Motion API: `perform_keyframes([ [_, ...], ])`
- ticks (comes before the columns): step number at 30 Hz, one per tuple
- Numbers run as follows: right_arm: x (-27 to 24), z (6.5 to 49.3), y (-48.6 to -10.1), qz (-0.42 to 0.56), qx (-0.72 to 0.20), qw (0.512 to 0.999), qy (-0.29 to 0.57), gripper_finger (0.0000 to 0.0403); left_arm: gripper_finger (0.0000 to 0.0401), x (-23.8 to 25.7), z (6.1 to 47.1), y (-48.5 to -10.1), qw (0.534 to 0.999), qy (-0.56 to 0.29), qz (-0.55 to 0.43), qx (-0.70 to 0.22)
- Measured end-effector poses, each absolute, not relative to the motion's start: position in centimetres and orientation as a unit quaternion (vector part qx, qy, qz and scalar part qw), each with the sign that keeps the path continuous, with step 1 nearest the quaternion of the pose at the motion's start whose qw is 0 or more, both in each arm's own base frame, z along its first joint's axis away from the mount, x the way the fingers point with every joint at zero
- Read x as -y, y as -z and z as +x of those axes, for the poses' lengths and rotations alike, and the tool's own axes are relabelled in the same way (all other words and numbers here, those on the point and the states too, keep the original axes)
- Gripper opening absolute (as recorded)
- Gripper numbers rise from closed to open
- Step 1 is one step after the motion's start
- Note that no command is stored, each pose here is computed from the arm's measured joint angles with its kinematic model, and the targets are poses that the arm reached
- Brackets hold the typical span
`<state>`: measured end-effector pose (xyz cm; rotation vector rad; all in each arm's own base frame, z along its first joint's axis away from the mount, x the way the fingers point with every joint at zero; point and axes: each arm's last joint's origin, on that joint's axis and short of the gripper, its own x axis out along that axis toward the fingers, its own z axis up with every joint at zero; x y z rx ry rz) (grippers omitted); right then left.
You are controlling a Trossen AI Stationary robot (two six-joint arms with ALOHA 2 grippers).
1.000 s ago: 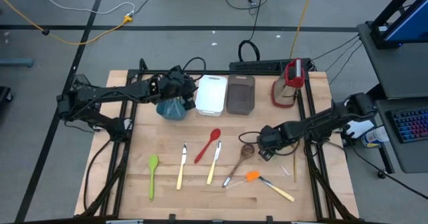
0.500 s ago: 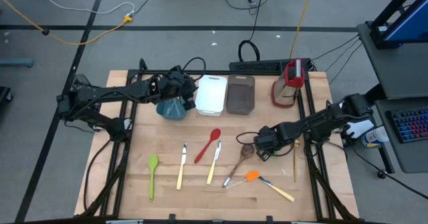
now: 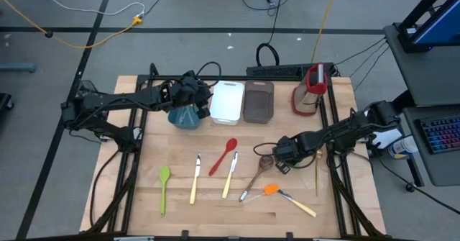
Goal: Pick & Place Kitchen Items
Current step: Put the green spatula into the blue bin
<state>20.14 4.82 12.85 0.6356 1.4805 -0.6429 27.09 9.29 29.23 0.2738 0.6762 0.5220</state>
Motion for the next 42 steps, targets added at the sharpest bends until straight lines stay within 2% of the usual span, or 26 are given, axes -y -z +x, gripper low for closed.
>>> perform_keyframes([
  [6,-4.8,20.0,-14.4,0.294,-0.618,0.681,0.259,0.0014,0.0127,-9.3,27.1,-29.2,0.904,-0.245,0.130,-0.326],
  [12,-4.5,20.2,-17.1,0.281,-0.534,0.766,0.220,0.0015,0.0127,-8.9,27.3,-29.2,0.925,-0.182,0.108,-0.315],
  [19,-4.1,20.2,-19.7,0.225,-0.435,0.849,0.195,0.0015,0.0127,-8.5,27.5,-29.2,0.944,-0.125,0.058,-0.299],
  [24,-3.7,20.4,-21.2,0.165,-0.371,0.892,0.200,0.0015,0.0127,-8.1,27.6,-29.2,0.946,-0.117,0.052,-0.297],
  [35,-1.6,21.8,-23.0,0.069,-0.289,0.936,0.190,0.0015,0.0127,-5.9,29.3,-29.6,0.966,-0.095,0.029,-0.240],
  [42,-0.1,22.3,-23.7,0.039,-0.258,0.943,0.205,0.0015,0.0127,-4.4,33.5,-26.7,0.976,-0.074,0.018,-0.203],
])
